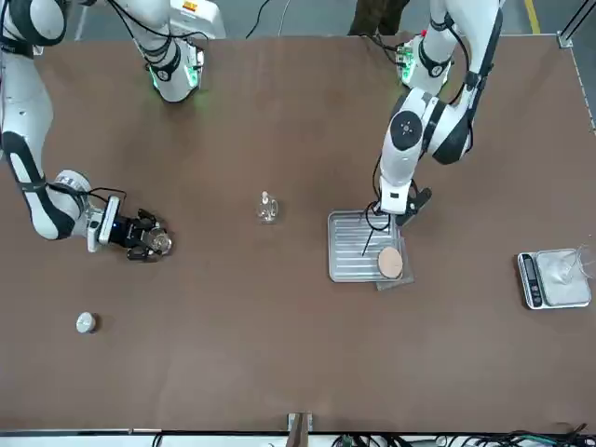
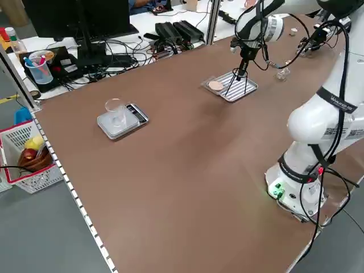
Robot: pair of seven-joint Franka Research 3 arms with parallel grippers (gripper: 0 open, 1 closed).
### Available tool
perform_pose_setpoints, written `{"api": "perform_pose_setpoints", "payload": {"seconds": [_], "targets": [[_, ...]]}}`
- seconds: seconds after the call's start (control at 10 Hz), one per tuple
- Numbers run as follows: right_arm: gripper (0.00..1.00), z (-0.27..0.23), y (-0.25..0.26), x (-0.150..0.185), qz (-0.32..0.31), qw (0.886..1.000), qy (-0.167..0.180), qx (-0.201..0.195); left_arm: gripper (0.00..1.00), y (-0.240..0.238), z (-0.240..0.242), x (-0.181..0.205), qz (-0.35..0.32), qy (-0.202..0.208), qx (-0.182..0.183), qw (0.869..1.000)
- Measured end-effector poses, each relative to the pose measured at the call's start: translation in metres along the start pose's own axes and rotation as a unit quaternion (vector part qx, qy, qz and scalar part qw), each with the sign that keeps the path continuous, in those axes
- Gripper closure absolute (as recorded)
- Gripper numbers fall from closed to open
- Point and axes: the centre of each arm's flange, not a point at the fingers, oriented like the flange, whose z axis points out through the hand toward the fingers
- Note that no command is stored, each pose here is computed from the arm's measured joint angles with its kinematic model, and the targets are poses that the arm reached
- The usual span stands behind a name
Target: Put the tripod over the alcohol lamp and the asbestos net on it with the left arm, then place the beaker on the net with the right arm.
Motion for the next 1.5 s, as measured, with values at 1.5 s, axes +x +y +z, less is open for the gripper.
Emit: {"api": "perform_pose_setpoints", "payload": {"seconds": [1.5], "targets": [[0.42,-0.001,0.0,0.0,0.0,1.0,-0.001,-0.001,0.92,0.206,-0.145,-0.173,-0.018,-0.07,-0.092,0.993]]}}
